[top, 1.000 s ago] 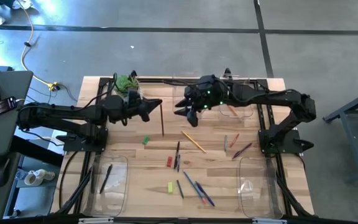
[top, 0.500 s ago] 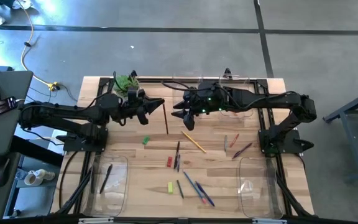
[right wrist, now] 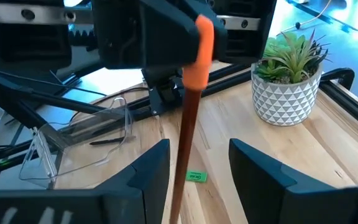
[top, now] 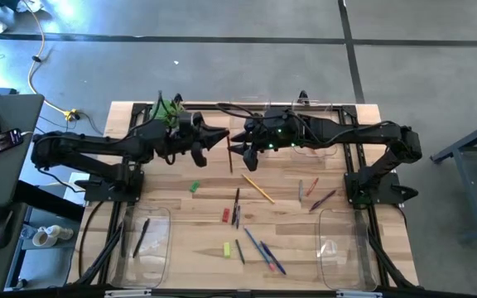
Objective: Sort crayons/erasers/pens/pencils in bins
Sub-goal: Put the brown pencil into the top right transparent bin
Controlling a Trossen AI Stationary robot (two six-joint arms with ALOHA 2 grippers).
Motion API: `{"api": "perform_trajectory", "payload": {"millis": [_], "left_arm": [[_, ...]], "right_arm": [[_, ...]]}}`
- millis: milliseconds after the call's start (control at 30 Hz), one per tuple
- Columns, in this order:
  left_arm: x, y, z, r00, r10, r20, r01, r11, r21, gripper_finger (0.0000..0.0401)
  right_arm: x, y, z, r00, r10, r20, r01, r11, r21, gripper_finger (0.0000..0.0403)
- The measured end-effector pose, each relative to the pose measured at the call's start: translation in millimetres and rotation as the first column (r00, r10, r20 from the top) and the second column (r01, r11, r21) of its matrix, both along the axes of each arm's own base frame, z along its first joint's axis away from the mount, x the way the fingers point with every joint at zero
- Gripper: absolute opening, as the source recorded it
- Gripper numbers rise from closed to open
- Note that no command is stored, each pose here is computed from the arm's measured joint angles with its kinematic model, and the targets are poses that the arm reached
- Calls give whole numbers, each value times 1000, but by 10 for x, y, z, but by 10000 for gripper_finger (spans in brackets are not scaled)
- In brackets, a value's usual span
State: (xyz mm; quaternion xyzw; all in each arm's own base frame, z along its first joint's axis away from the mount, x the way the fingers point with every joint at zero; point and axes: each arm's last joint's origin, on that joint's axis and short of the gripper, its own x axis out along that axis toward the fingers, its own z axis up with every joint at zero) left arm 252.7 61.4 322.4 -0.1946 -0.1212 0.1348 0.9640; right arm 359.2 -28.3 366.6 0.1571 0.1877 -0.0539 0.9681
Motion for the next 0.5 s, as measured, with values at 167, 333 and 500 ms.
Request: {"api": "perform_trajectory", "payload": {"millis": [167,333,500], "left_arm": [[65,15,-5,1000,0,-11,0,1000,2,5],[122,28,-39,1000,1,-31,-1,1000,8,5],[141,31,-60,999,-1,-42,2,1000,14,5]], "right_arm": [[2,0,4,1000,-7,5,6,1000,16,157],[1,0,3,1000,-7,4,6,1000,16,138],[-5,0,-13,1000,-6,-14,6,1000,16,71]]}}
